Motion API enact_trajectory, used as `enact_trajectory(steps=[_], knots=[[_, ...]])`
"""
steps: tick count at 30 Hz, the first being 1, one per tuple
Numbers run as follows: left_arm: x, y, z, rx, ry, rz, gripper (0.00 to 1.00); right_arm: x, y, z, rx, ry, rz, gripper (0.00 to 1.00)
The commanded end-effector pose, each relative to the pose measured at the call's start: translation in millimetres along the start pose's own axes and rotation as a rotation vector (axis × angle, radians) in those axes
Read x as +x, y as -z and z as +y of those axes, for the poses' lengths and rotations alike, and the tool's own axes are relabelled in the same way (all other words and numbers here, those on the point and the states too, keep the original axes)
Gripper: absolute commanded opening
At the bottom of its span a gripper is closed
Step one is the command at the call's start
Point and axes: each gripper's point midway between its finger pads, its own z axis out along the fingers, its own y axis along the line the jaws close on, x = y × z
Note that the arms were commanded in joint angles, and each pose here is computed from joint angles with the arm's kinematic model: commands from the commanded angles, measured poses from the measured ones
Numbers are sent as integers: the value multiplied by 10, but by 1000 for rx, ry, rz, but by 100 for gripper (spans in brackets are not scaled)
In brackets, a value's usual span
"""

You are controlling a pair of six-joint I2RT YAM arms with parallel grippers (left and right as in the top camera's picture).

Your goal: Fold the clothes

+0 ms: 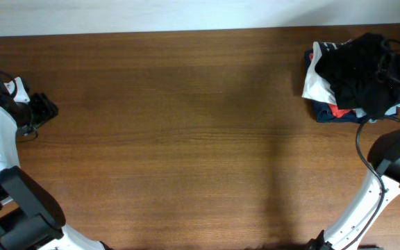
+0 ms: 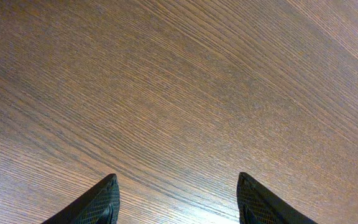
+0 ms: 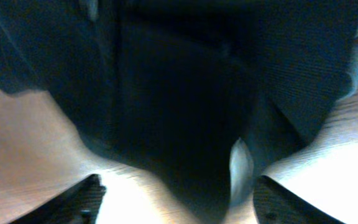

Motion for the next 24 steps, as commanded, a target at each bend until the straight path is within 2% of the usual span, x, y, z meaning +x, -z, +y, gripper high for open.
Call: enact_trajectory(steps=[1, 7, 16, 17, 21, 24], knots=[[3, -15, -15, 11, 11, 7, 60, -10, 291, 60, -61, -61, -66, 85], [2, -15, -15, 11, 11, 6, 60, -94, 657, 231, -110, 32, -186, 88], [-1, -16, -15, 11, 11, 5, 61, -684, 778, 611, -78, 260, -428, 88], [-1, -16, -15, 11, 11, 5, 67, -745, 777, 640, -65, 274, -449, 88], [5, -29, -11, 11, 11, 9, 75, -917, 633, 684, -24, 299, -478, 88], [1, -36, -8, 10, 11, 8, 75, -875, 369, 622, -32, 280, -415, 72]])
